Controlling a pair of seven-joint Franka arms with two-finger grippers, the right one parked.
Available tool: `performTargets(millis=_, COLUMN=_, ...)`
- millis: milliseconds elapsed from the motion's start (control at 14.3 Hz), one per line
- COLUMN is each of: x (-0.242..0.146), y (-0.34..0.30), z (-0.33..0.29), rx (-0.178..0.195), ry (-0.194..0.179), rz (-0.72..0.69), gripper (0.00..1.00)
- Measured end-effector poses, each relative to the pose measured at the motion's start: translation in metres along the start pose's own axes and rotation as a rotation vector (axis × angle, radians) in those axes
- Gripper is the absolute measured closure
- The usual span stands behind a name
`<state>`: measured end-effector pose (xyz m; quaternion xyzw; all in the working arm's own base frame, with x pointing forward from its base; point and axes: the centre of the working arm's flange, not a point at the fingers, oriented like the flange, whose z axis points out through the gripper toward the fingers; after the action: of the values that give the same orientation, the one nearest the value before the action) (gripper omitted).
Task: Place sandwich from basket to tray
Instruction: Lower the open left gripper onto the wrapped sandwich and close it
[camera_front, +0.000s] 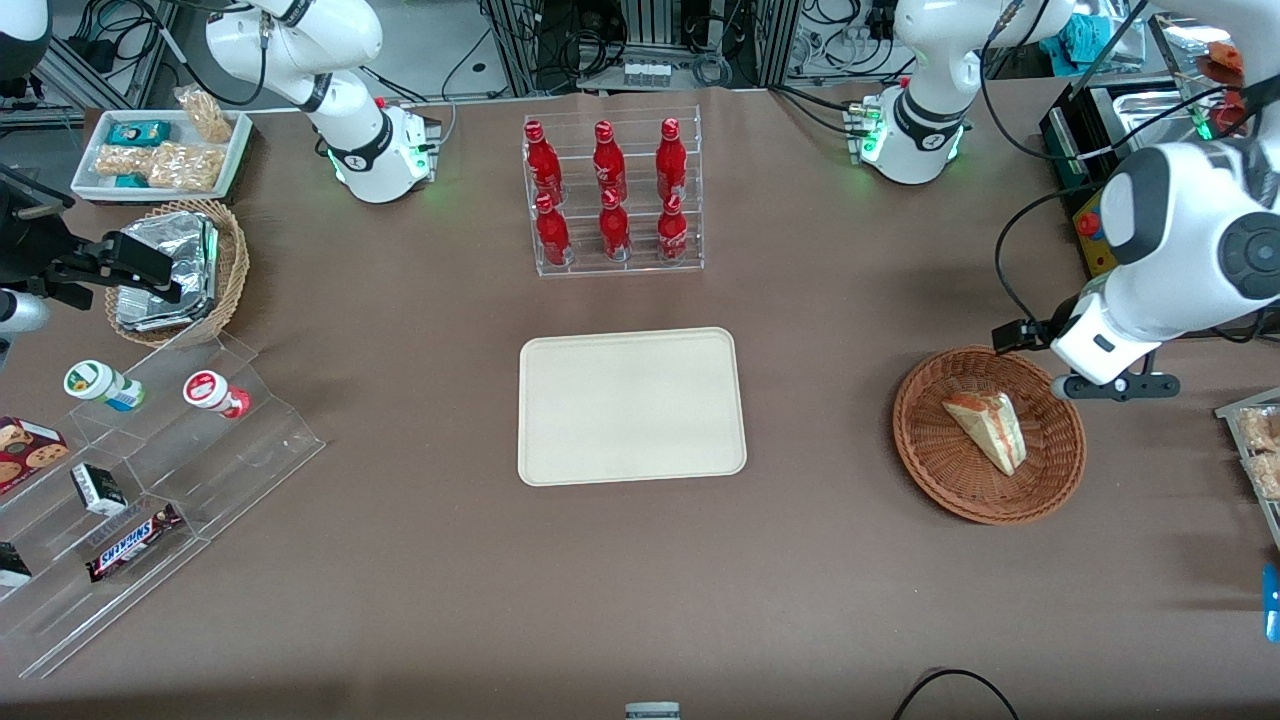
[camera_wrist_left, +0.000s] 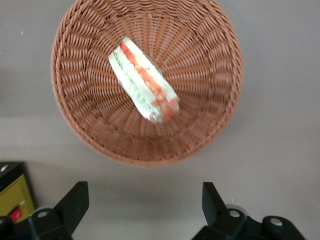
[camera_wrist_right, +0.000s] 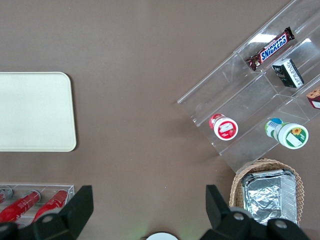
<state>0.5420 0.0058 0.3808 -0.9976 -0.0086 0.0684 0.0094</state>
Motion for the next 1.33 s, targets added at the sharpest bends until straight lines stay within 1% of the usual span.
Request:
performTargets(millis=70, x=-0.001, y=-0.004, z=0.011, rx=-0.002, ry=0.017, rz=-0.043, gripper=0.0)
performTargets(millis=210, x=-0.001, y=-0.009, z=0.024, rx=-0.006, ry=0.026, rz=-0.181, gripper=0.0)
performTargets(millis=350, x=0.004, y=-0.009, z=0.027, rx=-0.015, ry=0.053, rz=-0.35, gripper=0.0)
performTargets(millis=560, x=0.014, y=-0.006, z=0.036, rx=-0.038, ry=0.096, rz=-0.609, gripper=0.0)
performTargets(millis=700, x=0.021, y=-0.004, z=0.046, rx=-0.056, ry=0.12, rz=-0.716, gripper=0.0)
performTargets(millis=910, x=0.031, y=-0.002, z=0.065, rx=-0.081, ry=0.148, rz=-0.809, gripper=0.0)
performTargets(millis=1120, x=0.038, y=0.003, z=0.093, rx=-0.082, ry=0.137, rz=-0.813, gripper=0.0)
performTargets(millis=1260, x=0.04, y=0.01, z=0.113, rx=-0.075, ry=0.115, rz=-0.803, gripper=0.0)
performTargets(millis=1330, x=0.04, y=0.012, z=0.121, rx=-0.07, ry=0.101, rz=-0.801, gripper=0.05)
